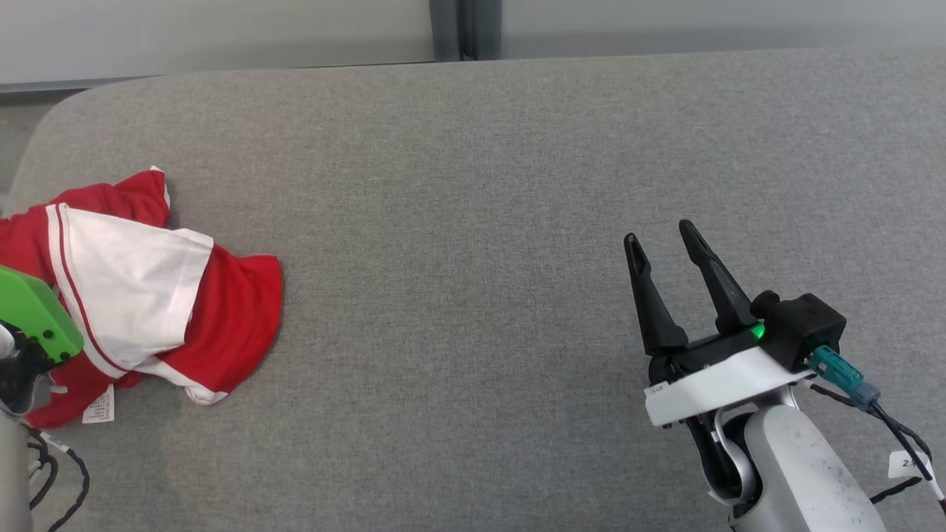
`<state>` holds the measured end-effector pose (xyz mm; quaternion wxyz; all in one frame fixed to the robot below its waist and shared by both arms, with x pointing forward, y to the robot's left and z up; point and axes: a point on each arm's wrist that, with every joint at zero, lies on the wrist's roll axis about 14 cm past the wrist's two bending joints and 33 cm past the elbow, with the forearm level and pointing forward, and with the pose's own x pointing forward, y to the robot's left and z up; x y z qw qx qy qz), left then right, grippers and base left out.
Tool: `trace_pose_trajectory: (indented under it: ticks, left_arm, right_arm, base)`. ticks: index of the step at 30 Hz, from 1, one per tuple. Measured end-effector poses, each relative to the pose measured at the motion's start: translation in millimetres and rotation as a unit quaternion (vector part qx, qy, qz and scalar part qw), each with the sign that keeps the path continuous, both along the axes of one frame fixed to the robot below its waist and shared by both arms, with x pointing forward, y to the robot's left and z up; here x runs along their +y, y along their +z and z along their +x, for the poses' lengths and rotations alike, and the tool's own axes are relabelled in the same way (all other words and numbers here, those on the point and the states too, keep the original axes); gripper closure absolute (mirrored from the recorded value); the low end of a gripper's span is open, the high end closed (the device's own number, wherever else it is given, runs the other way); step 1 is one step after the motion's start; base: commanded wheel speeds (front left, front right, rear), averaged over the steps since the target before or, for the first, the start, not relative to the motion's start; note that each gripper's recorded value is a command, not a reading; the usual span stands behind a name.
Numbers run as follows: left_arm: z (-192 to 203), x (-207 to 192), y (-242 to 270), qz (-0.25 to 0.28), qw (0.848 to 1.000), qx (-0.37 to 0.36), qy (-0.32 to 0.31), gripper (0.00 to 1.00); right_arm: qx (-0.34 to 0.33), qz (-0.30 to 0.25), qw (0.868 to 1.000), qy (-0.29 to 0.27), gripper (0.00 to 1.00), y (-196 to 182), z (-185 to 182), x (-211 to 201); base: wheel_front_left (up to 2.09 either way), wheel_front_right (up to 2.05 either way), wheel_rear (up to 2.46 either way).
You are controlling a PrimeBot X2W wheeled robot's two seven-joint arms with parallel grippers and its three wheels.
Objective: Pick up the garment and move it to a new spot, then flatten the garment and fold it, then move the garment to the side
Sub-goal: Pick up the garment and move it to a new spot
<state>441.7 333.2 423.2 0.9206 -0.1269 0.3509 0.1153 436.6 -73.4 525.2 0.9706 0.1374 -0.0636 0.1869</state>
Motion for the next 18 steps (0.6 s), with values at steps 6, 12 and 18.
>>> trace_pose_trajectory:
  ticks: [6,12,18]
  left_arm:
    - [7.8,1.7,41.5,0.041,0.997,-0.057,-0.029,1.0]
    - [24.4,-22.8,112.4,0.076,0.982,-0.146,-0.087,1.0]
    - [37.0,-79.8,186.8,0.103,0.95,-0.24,-0.17,1.0]
  right_arm:
    - [-0.006,0.002,1.0,0.005,0.0,6.9,-9.6,4.7]
    - [-0.019,0.008,1.0,0.01,0.0,19.8,-21.1,10.1]
    - [-0.032,0.013,0.999,-0.011,0.0,31.5,-29.6,-3.5]
  base:
    - [0.0,0.0,0.0]
    - [0.0,0.0,0.0]
    - [0.0,0.0,0.0]
